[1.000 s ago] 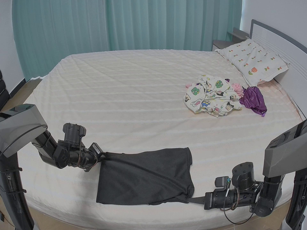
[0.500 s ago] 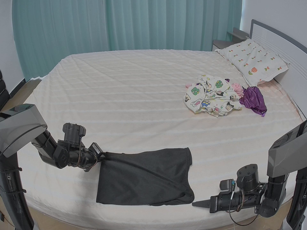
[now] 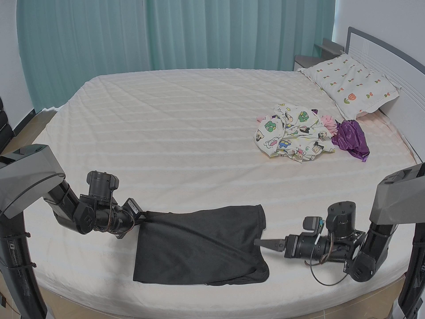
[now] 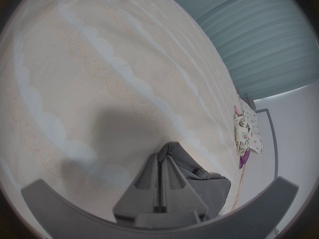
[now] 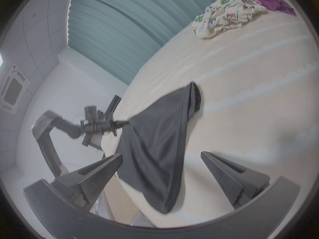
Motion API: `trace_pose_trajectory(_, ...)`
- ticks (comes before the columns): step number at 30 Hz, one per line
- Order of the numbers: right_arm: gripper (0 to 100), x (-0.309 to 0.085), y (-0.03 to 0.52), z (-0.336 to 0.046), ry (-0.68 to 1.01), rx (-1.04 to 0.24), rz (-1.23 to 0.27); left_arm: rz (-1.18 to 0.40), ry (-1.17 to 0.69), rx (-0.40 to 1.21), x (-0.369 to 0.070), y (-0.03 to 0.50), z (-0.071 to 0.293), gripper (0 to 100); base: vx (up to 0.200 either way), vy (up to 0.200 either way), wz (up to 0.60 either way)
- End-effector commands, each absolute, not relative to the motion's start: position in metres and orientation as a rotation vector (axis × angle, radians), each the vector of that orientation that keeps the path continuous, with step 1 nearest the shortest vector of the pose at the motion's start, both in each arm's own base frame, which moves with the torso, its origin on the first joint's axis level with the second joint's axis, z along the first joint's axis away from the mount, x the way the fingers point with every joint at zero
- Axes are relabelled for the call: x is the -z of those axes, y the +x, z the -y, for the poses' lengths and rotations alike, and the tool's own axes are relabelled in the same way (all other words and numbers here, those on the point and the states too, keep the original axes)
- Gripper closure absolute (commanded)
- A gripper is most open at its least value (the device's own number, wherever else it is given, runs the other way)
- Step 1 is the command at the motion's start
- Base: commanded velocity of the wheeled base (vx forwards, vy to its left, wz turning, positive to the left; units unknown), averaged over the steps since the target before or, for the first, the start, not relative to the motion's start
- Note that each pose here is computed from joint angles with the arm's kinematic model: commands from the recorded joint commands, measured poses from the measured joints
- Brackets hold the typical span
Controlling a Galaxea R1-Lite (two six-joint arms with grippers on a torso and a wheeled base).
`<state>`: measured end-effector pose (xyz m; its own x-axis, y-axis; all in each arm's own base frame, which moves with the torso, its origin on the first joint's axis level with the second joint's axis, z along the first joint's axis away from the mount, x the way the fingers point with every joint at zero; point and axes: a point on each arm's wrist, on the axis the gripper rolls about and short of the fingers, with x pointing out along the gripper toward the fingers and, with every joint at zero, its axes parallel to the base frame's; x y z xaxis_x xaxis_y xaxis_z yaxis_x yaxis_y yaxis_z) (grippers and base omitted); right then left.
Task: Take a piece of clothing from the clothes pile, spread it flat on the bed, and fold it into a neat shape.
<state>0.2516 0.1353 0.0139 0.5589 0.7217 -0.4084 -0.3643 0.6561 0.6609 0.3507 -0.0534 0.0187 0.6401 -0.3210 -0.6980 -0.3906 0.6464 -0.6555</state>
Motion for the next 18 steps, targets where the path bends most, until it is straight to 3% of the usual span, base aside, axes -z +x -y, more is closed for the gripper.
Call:
trace_pose_trajectory(1, 0, -0.02, 0.305, -0.138, 0.65, -0.584, -0.638, -0.914, -0.899, -0.047, -0.018, 0.349, 0.054, 100, 0.0, 0.0, 0.0)
trace_pose_trajectory(12, 0, 0.001, 0.358, -0.171, 0.636, -0.503, -0.667, -0.914, -0.899, -0.047, -0.018, 0.349, 0.054, 100, 0.0, 0.0, 0.0)
trace_pose_trajectory(13, 100, 0.001, 0.359, -0.172, 0.636, -0.504, -0.665, -0.914, -0.899, -0.047, -0.018, 0.349, 0.054, 100, 0.0, 0.0, 0.0)
trace_pose_trajectory(18, 100, 0.001, 0.362, -0.171, 0.638, -0.492, -0.676, -0.913, -0.899, -0.046, -0.018, 0.349, 0.054, 100, 0.0, 0.0, 0.0)
